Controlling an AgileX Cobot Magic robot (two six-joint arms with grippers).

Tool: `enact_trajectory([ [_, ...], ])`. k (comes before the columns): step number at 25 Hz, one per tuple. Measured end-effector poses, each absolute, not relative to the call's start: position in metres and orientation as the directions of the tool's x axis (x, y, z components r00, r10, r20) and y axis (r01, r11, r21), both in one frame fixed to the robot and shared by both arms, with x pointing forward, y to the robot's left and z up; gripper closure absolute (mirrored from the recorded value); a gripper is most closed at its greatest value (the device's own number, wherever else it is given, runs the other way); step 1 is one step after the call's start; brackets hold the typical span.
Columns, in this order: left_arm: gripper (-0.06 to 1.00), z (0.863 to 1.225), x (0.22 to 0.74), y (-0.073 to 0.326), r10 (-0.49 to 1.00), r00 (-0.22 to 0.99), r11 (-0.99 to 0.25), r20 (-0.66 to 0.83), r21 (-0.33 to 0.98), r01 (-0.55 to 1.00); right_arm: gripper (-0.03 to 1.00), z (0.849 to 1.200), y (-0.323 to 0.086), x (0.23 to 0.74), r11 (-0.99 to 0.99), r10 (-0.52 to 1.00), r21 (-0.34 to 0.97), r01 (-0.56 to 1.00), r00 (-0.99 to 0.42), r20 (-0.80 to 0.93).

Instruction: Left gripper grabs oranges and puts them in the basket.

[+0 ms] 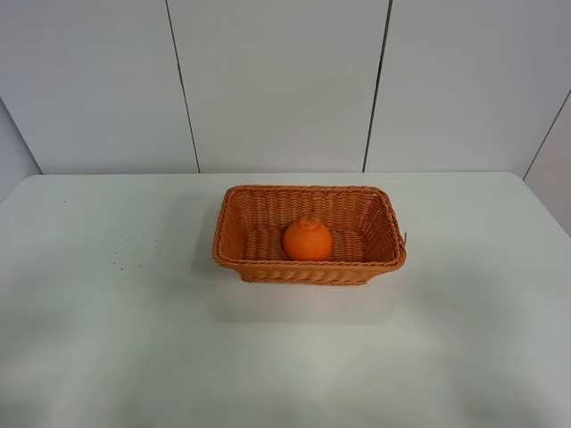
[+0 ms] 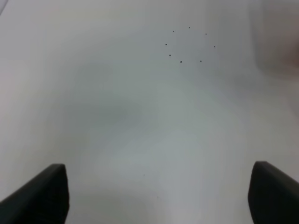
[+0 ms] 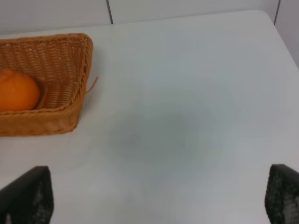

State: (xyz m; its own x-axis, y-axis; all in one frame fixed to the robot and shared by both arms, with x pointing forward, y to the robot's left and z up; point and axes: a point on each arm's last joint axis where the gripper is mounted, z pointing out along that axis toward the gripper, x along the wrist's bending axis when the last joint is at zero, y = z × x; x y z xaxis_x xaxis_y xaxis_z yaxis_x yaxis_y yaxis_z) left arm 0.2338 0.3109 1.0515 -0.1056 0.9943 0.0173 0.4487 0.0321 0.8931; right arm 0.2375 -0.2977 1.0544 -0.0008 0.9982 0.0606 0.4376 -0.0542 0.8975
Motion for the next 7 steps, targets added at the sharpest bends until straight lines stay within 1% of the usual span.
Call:
enact_trajectory([
  [7, 0.07, 1.0515, 0.2338, 0.3109, 0.994, -0.106, 0.032, 0.017, 0.893, 0.449, 0.27, 1.0544, -0.2977, 0.2375, -0.054, 0.998, 0.898, 0.438, -0.001, 0.061],
])
